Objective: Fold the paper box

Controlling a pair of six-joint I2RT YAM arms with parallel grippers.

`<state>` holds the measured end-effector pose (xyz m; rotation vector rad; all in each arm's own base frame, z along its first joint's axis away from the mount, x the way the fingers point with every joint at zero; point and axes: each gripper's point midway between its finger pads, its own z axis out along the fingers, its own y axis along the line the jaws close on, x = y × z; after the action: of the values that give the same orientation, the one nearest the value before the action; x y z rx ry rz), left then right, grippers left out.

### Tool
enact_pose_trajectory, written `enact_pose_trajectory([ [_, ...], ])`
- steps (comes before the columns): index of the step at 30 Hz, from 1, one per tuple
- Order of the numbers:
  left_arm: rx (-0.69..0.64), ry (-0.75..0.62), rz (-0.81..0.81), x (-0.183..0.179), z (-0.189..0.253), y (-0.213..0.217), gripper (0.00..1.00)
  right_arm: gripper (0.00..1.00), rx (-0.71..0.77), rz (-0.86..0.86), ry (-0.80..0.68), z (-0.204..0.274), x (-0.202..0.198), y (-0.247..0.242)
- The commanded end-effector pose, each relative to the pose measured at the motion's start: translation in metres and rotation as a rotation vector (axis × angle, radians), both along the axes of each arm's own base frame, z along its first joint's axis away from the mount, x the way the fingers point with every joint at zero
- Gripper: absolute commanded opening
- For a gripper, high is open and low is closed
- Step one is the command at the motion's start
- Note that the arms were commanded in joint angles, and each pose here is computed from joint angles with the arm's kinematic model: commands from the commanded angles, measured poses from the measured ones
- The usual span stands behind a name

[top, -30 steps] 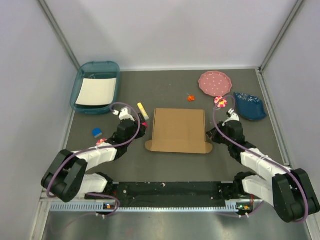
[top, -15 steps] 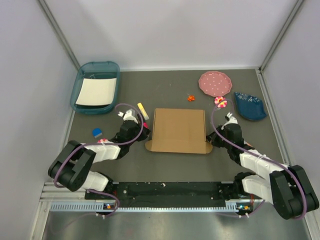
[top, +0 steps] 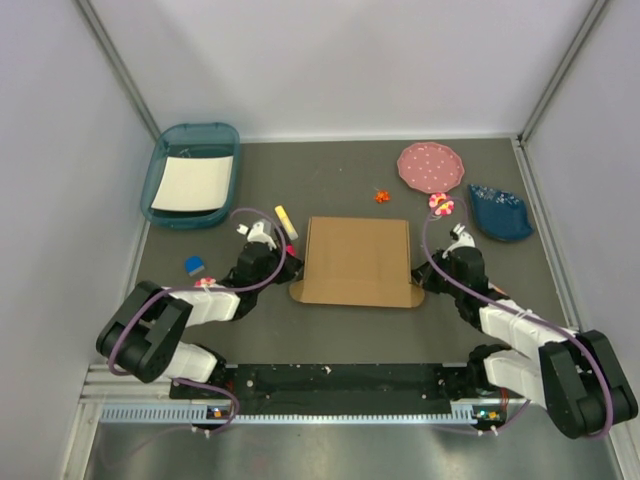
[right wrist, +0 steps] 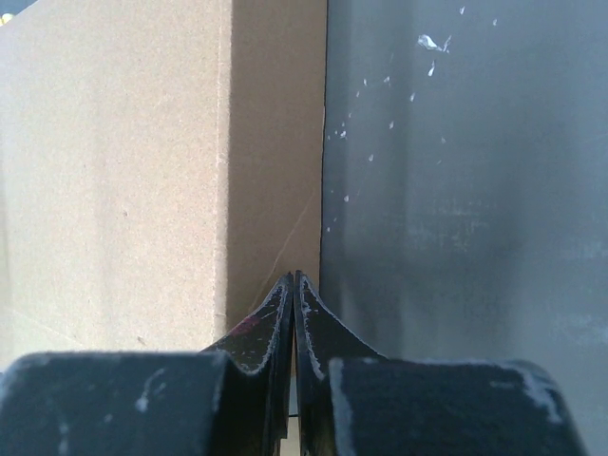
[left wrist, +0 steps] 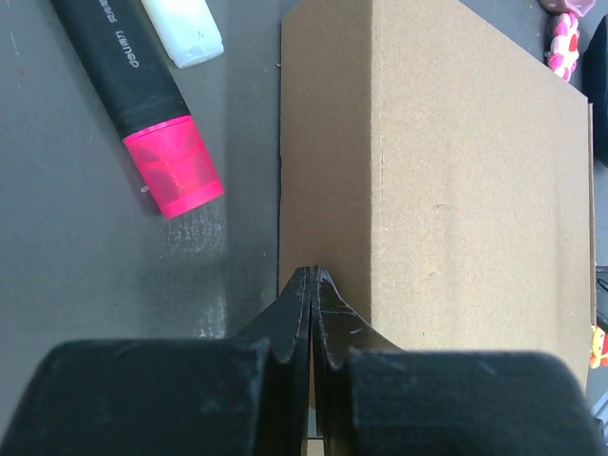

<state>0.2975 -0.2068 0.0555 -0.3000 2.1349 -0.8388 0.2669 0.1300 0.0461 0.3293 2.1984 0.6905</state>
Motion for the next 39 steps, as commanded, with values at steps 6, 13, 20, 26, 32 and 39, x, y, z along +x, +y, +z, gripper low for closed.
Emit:
enact_pose_trajectory([
  [6,-0.095,-0.086,-0.102,-0.010,0.024,-0.016,0.00,0.00,0.088,0.067,-0.131,0.047,-0.003,0.012],
  [13,-0.154,-0.155,-0.141,-0.020,0.059,-0.019,0.00,0.00,0.102,0.089,-0.190,0.082,-0.016,0.012],
  [20,-0.188,-0.202,-0.172,-0.031,0.090,-0.019,0.00,0.00,0.126,0.103,-0.210,0.102,-0.026,0.012],
  [26,-0.217,-0.236,-0.197,-0.041,0.115,-0.018,0.00,0.00,0.157,0.094,-0.246,0.132,-0.030,0.012],
  [32,-0.225,-0.232,-0.221,-0.048,0.132,-0.019,0.00,0.00,0.168,0.084,-0.202,0.157,-0.029,0.014],
  [39,-0.210,-0.228,-0.202,-0.046,0.131,-0.016,0.00,0.00,0.156,0.083,-0.173,0.158,-0.025,0.014],
])
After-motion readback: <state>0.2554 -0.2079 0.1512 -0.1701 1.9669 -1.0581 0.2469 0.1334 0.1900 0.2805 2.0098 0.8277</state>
